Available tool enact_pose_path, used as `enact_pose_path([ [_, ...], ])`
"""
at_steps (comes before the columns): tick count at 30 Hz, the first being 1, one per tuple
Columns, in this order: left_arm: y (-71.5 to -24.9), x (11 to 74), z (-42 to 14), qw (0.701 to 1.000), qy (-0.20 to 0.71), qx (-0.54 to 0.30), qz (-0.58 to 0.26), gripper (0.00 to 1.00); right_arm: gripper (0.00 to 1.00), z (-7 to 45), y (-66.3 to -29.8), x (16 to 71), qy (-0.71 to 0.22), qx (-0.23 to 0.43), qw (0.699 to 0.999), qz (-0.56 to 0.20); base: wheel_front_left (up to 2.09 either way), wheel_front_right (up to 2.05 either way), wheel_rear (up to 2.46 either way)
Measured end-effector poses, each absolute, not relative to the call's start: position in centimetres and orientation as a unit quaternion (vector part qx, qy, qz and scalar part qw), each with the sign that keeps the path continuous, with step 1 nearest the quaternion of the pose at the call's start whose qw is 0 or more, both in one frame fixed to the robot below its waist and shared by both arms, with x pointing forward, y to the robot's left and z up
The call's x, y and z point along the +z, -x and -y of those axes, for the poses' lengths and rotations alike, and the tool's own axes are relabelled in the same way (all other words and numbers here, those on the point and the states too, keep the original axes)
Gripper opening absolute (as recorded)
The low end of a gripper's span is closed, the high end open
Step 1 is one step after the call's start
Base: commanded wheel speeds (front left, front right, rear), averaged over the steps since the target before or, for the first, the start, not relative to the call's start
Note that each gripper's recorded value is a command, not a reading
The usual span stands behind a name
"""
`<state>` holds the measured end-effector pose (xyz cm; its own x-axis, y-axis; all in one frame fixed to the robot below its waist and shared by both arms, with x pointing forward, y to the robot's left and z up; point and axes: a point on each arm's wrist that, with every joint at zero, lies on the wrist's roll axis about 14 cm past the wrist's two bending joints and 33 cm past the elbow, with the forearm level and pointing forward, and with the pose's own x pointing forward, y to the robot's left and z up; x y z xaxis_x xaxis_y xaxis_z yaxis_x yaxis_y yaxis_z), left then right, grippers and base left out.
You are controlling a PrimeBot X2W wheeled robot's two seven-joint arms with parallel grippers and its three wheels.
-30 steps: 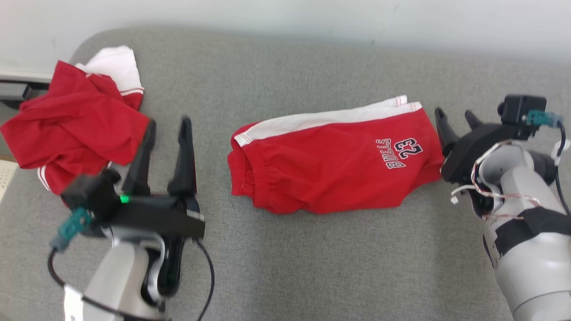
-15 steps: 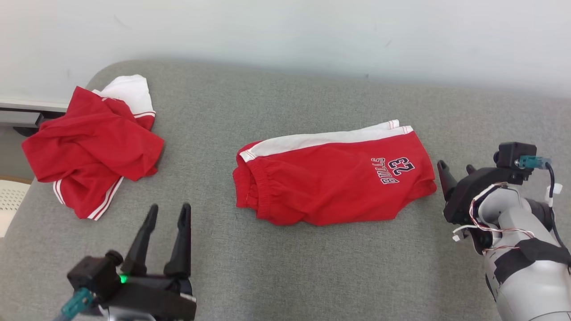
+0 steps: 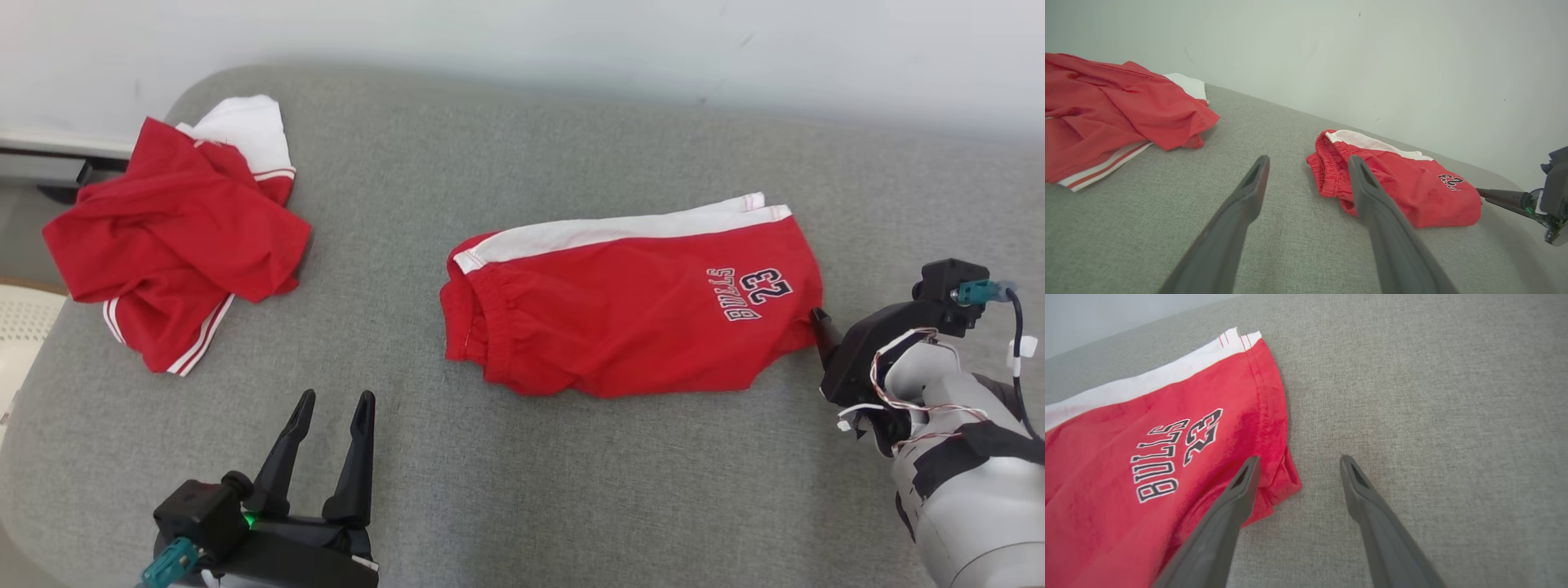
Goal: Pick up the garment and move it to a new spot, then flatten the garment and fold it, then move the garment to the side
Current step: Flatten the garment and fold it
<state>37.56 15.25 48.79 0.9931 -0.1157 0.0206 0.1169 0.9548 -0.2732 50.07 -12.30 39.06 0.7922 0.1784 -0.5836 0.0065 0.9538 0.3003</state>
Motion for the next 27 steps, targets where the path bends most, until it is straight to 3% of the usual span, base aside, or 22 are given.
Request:
enact_pose_path([
  [8,-37.6,47.9,-15.7,0.99,0.13,-0.049,-0.01,1.0,1.0,10.9,-50.4,37.1,-0.139,0.058,0.92,-0.363,0.0,0.0,0.0],
  [9,-37.6,47.8,-15.8,0.991,0.127,-0.048,-0.011,1.0,0.96,10.7,-50.3,36.9,-0.142,0.059,0.917,-0.369,0.0,0.0,0.0],
  [11,-37.6,47.7,-16.0,0.991,0.125,-0.045,-0.012,1.0,0.46,10.4,-50.1,36.5,-0.14,0.063,0.912,-0.38,0.0,0.0,0.0],
  [13,-37.6,47.6,-16.1,0.991,0.125,-0.042,-0.013,1.0,0.23,10.1,-49.9,36.2,-0.136,0.066,0.908,-0.39,0.0,0.0,0.0],
  [14,-37.5,47.6,-16.1,0.991,0.125,-0.042,-0.012,1.0,0.02,10.0,-49.9,36.1,-0.134,0.068,0.907,-0.394,0.0,0.0,0.0],
  [27,-37.1,48.2,-15.0,0.99,0.13,-0.059,-0.006,1.0,0.0,9.4,-49.2,37.5,-0.133,0.074,0.916,-0.371,0.0,0.0,0.0],
])
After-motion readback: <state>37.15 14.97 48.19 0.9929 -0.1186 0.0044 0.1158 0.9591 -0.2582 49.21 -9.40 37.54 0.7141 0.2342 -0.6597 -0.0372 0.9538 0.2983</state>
